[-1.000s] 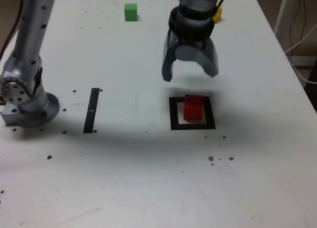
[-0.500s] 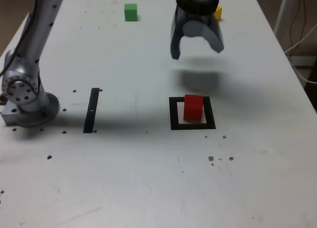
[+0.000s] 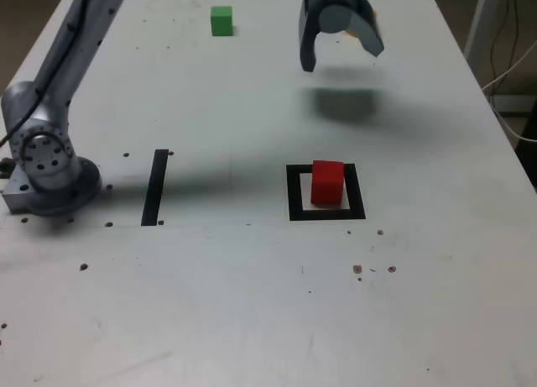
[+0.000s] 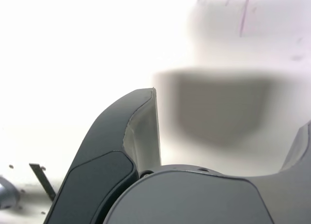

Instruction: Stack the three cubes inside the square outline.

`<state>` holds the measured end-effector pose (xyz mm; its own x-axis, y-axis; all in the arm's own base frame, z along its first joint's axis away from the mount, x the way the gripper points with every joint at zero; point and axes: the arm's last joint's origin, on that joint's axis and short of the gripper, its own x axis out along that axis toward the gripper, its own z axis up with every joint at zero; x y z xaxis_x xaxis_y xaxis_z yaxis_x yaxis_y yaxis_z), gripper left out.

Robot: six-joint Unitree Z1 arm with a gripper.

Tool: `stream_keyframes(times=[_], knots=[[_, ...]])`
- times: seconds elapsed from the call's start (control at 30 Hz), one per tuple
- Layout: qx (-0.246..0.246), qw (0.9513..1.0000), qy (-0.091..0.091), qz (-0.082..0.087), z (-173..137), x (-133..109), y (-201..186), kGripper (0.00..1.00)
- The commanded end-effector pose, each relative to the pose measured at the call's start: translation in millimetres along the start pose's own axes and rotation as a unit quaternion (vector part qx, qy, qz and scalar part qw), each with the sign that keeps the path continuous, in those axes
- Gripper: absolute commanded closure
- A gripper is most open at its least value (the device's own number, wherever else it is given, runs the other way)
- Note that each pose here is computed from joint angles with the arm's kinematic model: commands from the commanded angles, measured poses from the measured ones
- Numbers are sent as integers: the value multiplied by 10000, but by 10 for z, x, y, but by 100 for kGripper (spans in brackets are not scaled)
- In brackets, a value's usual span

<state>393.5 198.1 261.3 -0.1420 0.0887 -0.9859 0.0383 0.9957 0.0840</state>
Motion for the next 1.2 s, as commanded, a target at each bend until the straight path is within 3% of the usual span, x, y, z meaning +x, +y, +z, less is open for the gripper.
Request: stream_keyframes(times=[0.0,0.57,0.8,1.17], knots=[[-21,10000,-8,-4,21,27,92,0],[-195,9996,-119,136,222,335,774,1],[-234,9988,-186,384,224,373,976,1],[-130,9962,-509,700,283,392,1218,1]])
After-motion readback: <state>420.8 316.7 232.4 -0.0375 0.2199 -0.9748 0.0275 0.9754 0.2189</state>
